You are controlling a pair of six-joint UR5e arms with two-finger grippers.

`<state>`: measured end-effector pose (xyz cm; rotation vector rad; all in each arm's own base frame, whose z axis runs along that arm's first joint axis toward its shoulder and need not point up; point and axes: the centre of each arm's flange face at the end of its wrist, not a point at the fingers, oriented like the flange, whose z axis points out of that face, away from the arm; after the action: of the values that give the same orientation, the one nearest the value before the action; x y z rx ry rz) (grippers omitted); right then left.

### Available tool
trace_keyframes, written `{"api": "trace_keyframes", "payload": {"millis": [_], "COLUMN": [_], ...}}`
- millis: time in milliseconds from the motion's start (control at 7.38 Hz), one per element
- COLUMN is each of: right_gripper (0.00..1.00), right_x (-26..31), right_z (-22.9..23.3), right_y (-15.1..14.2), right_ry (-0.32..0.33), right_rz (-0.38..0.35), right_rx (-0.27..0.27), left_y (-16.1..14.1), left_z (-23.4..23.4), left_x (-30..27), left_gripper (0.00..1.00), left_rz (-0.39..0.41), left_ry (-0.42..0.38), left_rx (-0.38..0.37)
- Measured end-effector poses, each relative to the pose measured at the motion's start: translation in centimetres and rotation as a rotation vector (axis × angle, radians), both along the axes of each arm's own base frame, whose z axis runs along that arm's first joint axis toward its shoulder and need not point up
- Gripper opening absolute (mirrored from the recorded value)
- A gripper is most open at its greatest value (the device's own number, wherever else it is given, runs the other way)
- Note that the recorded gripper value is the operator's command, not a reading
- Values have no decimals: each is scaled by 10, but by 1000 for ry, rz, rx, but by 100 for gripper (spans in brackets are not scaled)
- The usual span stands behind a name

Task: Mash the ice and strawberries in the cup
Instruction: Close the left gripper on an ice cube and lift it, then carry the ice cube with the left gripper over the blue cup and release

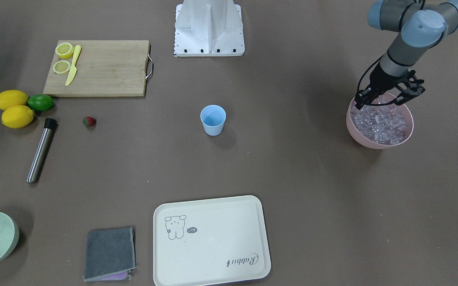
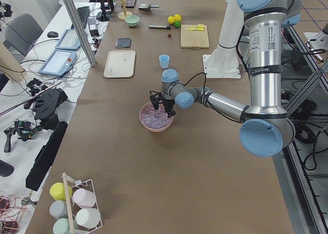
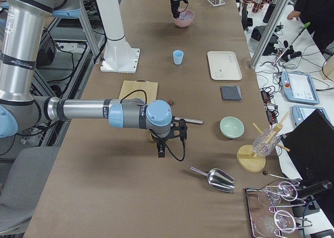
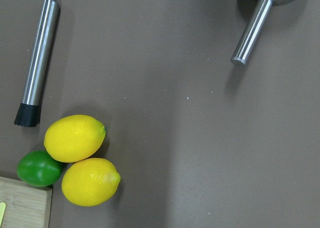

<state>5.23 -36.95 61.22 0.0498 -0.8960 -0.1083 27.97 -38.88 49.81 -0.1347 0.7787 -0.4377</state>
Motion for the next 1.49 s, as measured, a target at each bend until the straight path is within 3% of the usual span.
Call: {"api": "trace_keyframes", "payload": {"millis": [678, 1084, 1491], "right_gripper": [100, 100, 100], "right_x": [0, 0, 0], "right_z": [2, 1, -4], "right_y": [2, 1, -3], "right_ry": [0, 0, 2], "right_rz": [0, 0, 0], "right_rx": [-5, 3, 17], "left_y": [1, -23, -48], "left_z": [-22, -47, -100], "left_x": [-13, -59, -46], "left_gripper": [0, 0, 0], "left_rz": [15, -3, -23], "left_ry": [47, 121, 197], "left_rx": [17, 60, 116]}}
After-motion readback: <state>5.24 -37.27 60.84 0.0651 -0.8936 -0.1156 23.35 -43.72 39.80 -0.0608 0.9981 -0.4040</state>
